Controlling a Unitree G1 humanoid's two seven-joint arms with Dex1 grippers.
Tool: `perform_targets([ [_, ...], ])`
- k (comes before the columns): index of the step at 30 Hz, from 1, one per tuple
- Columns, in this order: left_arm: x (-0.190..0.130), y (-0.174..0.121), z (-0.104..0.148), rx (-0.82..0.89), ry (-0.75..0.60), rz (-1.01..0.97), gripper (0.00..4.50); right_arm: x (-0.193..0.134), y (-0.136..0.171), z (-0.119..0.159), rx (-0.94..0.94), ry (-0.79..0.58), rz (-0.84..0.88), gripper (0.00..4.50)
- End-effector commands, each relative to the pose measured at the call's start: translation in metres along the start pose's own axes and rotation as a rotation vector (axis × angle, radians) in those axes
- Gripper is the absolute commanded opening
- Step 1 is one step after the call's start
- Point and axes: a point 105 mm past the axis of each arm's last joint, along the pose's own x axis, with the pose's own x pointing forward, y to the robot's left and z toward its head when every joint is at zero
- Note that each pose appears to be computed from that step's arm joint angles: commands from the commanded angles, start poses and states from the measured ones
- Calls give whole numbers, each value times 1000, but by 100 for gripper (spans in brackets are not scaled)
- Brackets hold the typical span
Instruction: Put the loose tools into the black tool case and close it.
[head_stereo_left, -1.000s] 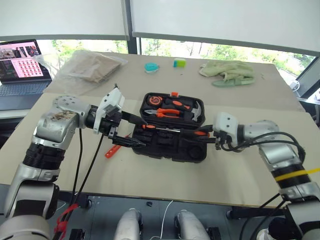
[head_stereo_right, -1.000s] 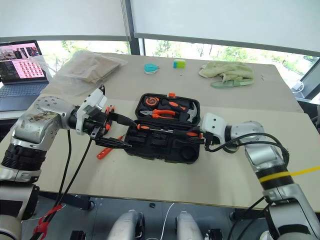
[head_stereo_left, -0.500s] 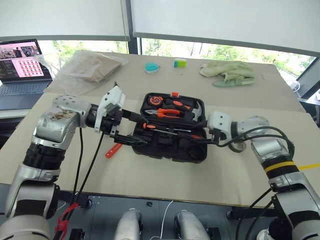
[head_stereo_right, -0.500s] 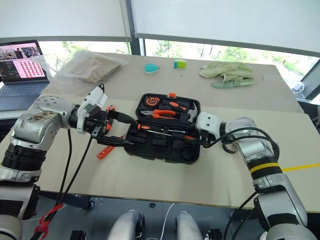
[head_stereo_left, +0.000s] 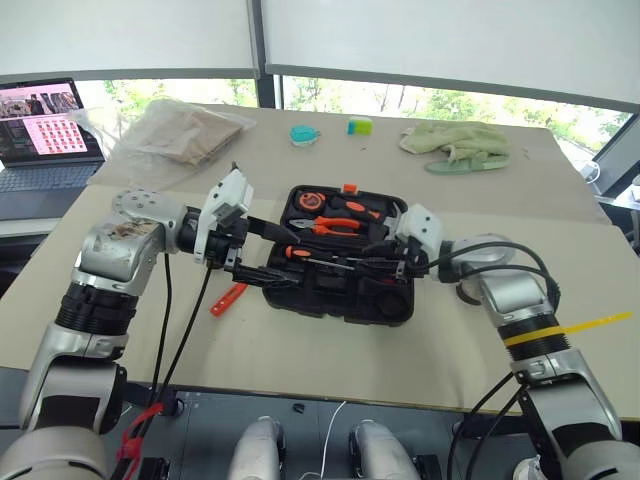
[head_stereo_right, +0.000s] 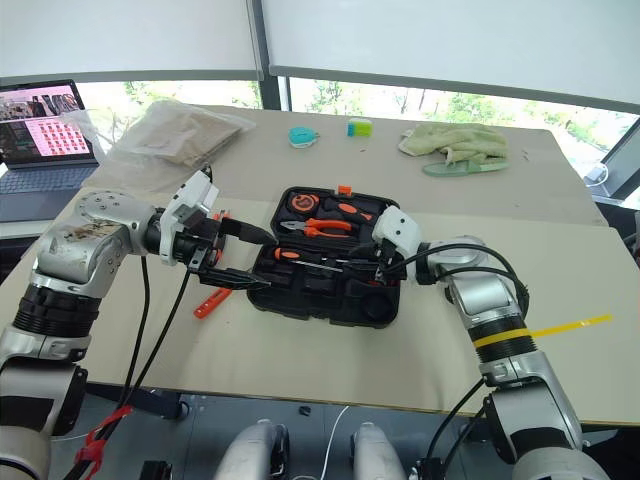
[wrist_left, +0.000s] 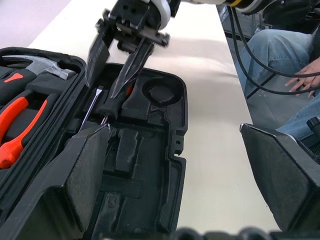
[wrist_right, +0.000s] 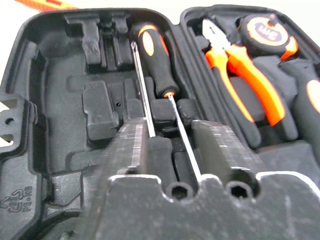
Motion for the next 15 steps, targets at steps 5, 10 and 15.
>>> perform_targets([
  [5,-1,3,11,58,1,1,450,12,10,-16,-5,119,35,5],
  [10,0,3,11,58,0,1,450,20,17,-39,-65,286,68,5],
  [15,2,2,8,60,4,3,450,27,19,-37,-100,323,72,5],
])
